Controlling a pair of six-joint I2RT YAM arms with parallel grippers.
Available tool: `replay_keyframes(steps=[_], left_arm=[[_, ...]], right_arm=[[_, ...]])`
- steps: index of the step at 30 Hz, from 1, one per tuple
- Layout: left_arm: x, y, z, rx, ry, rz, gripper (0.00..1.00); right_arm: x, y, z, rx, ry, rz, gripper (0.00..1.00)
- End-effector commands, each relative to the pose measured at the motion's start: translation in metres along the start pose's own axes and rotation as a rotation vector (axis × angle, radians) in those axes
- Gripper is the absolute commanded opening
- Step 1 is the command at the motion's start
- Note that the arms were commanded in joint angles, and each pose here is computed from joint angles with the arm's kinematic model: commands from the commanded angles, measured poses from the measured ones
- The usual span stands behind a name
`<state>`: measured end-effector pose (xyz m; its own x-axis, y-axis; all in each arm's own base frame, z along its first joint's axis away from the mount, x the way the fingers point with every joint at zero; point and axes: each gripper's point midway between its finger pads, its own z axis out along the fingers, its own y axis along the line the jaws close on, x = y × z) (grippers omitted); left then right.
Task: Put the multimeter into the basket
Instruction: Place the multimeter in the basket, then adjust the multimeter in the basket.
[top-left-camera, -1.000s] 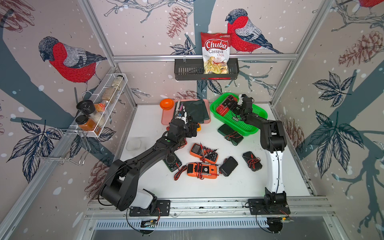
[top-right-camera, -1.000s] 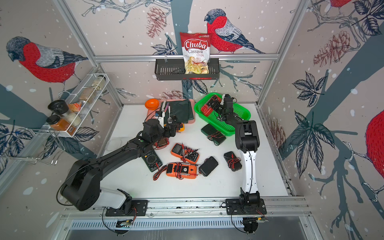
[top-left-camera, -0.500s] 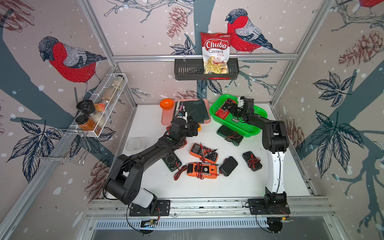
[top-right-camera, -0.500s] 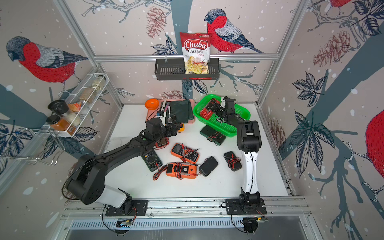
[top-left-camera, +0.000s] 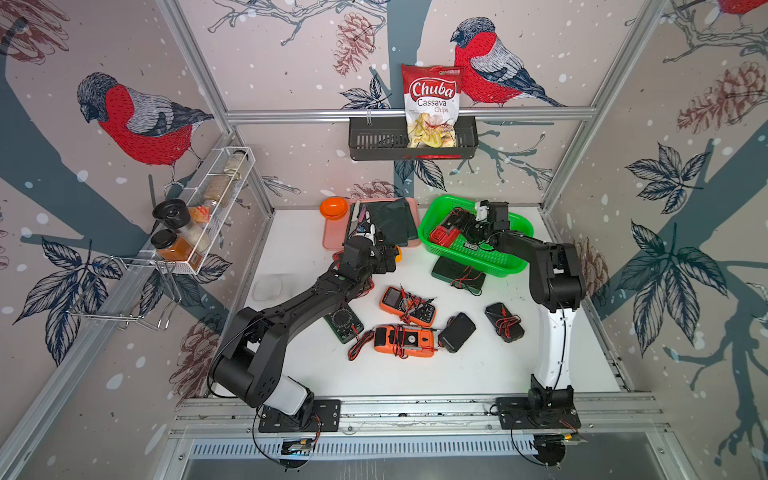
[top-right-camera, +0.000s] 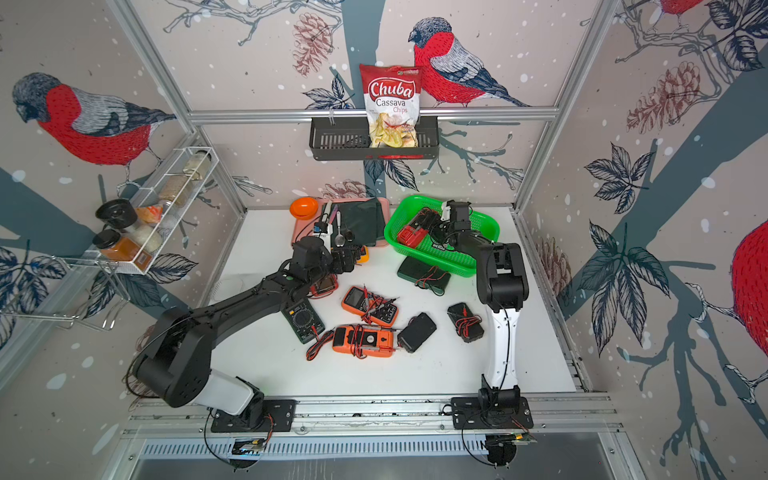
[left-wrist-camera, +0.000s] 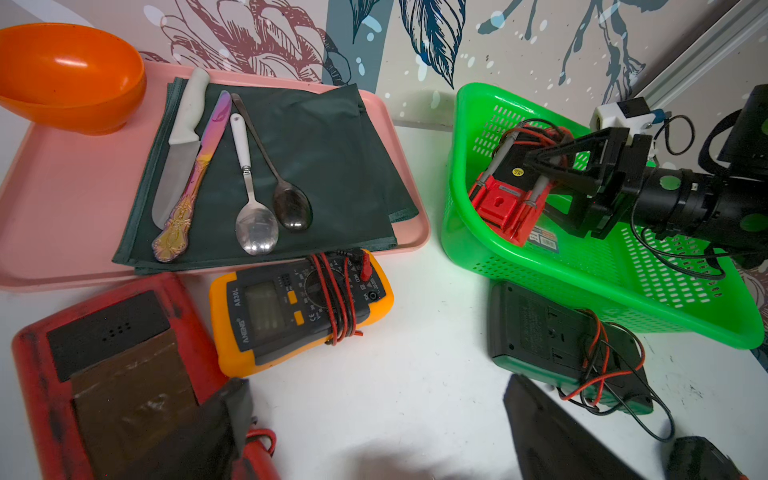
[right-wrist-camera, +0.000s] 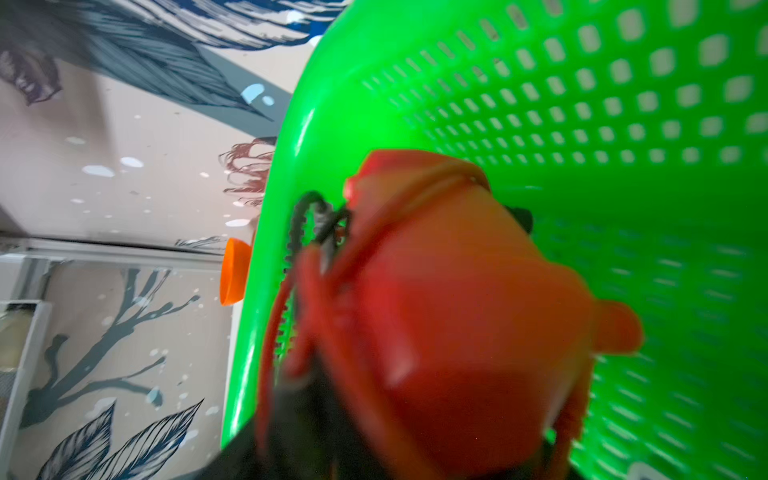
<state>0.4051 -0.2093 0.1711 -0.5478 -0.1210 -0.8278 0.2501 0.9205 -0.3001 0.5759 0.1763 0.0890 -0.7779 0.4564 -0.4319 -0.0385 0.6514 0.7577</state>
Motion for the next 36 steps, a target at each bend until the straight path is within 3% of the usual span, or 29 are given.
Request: replay_keyframes(steps=[1, 3, 8, 12, 21, 28, 32, 36], left_arm=[[-0.007, -0.003, 0.000, 0.010, -0.021, 0.000, 0.98], [-0.007, -0.003, 0.000, 0.010, -0.021, 0.001, 0.98], [-0.007, -0.003, 0.001, 0.011, -0.021, -0.003, 0.99], [-0.005, -0.003, 0.001, 0.014, -0.018, -0.005, 0.98], [-0.002, -0.002, 0.001, 0.008, -0.008, -0.001, 0.98], [0.001, -0.001, 0.001, 0.008, 0.001, 0.002, 0.98], [0.002, -0.001, 0.000, 0.010, 0.001, 0.002, 0.98], [0.002, -0.001, 0.000, 0.009, 0.003, 0.006, 0.98]], right_arm=[[-0.010, -0.010, -0.005, 0.095, -0.027, -0.040, 0.83], [-0.015, -0.014, -0.009, 0.134, -0.033, -0.056, 1.00], [-0.025, -0.022, -0.020, 0.222, -0.045, -0.093, 0.99], [-0.022, -0.029, -0.019, 0.247, -0.027, -0.094, 0.92], [-0.009, -0.012, -0.006, 0.186, -0.010, -0.070, 0.97], [-0.006, 0.014, 0.005, 0.134, -0.025, -0.070, 0.94], [-0.007, 0.024, 0.008, 0.130, -0.049, -0.068, 1.00], [-0.007, 0.019, 0.012, 0.175, -0.069, -0.030, 1.00]])
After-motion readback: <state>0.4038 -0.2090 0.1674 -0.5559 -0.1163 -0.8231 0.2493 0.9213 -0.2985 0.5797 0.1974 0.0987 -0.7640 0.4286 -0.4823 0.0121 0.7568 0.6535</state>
